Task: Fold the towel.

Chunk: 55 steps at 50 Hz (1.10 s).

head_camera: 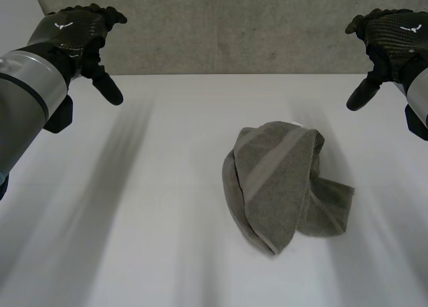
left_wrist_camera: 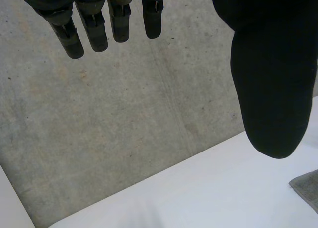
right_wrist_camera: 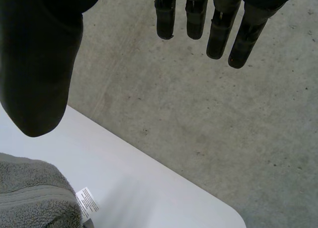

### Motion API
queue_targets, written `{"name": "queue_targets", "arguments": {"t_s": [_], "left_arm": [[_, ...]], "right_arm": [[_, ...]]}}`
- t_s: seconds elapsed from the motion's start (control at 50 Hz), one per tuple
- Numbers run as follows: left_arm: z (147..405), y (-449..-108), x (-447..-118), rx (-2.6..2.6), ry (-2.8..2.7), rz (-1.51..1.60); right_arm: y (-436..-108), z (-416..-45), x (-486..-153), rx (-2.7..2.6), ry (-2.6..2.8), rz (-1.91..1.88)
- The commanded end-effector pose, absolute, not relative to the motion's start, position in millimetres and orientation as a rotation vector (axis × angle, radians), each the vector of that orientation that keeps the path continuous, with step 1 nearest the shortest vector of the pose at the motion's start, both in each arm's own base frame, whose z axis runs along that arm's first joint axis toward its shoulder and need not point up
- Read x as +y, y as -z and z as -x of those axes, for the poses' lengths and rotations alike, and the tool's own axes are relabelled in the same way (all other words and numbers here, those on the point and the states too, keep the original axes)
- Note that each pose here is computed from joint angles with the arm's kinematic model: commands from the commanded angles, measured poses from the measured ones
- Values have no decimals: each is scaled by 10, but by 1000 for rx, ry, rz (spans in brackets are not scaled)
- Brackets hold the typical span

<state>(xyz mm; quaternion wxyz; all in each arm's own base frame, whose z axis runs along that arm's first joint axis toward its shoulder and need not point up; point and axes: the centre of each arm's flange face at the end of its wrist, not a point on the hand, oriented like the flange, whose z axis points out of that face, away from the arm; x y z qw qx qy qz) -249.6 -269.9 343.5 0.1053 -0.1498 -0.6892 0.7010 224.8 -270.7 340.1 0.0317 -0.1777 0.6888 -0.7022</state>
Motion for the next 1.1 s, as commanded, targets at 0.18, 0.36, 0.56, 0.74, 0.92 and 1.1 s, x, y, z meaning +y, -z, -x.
{"name": "queue_targets", "arguments": {"t_s": [0.18, 0.36, 0.56, 0.74, 0.92, 1.1], "left_arm": [[2560, -3340, -2662, -1981, -2061, 488], [2605, -3089, -2669, -1936, -2010, 565], [2475, -2283, -2558, -2047, -1855, 611], [2487, -1967, -2419, -1992, -1882, 635], [2585, -2001, -2411, -1926, -1913, 659], [2801, -1834, -2387, -1924, -1832, 706]], "right_arm": [[-3092, -2442, -2599, 2070, 2152, 1243], [-2665, -2856, -2345, 1856, 2014, 1763], [-1898, -3312, -2131, 1595, 1730, 2158], [-1467, -3478, -2297, 1578, 1700, 2277], [-1778, -3538, -2648, 1691, 1998, 2171], [-3242, -3346, -2445, 1614, 2371, 1462]]}}
